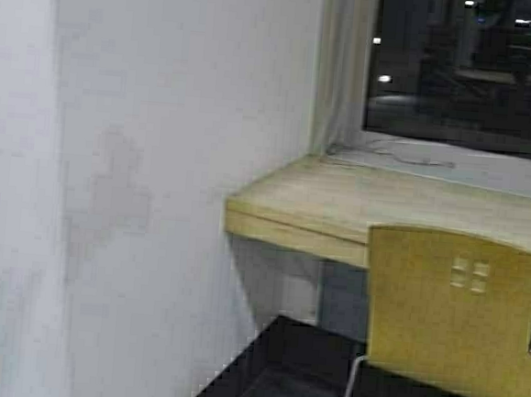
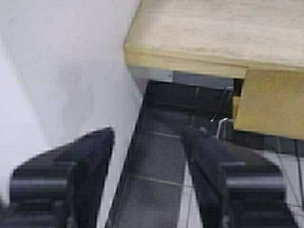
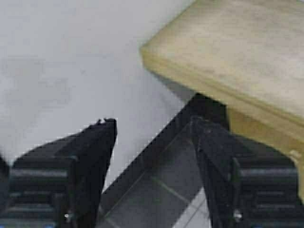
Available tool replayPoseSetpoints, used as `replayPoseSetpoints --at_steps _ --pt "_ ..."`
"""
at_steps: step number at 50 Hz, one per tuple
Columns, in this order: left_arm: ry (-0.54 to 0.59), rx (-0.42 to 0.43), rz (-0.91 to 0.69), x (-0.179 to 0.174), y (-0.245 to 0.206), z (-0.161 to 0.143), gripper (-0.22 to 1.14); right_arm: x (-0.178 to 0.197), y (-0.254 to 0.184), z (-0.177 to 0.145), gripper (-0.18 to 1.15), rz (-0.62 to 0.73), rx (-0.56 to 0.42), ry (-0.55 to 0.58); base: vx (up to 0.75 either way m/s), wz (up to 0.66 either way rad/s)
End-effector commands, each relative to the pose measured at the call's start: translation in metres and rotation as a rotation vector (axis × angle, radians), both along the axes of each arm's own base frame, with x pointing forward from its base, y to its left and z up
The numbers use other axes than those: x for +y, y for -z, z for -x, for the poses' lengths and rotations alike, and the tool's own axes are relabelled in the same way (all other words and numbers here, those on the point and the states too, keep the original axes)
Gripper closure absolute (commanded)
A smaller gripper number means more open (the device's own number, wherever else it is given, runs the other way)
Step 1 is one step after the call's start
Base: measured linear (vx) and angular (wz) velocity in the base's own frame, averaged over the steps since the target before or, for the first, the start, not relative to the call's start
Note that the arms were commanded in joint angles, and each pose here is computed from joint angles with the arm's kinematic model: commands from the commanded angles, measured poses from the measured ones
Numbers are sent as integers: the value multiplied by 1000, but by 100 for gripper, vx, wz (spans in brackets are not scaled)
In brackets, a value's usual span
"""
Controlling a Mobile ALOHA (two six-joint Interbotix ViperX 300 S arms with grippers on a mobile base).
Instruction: Push the chairs under the table
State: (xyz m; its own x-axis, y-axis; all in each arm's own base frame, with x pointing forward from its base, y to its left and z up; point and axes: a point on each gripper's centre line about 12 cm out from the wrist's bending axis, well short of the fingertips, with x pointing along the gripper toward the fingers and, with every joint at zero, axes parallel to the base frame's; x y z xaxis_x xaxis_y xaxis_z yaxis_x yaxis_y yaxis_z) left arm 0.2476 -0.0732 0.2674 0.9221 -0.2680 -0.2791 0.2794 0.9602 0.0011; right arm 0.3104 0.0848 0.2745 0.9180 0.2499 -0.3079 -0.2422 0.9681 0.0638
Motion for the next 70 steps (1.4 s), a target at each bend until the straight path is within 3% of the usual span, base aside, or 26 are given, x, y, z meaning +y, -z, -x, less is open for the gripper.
replayPoseSetpoints --at_steps 1,26,37,70 --pt "-2 -29 9 -1 -6 -4 8 0 -2 -1 11 -12 -6 5 -31 26" --pt "-13 -50 16 -3 -4 -14 8 2 2 -8 11 -11 9 6 -33 15" --pt "-13 -24 4 -4 4 -18 8 6 13 -25 11 1 49 6 -35 0" --pt "-22 27 30 -7 13 -27 8 7 19 -27 11 8 69 5 -36 4"
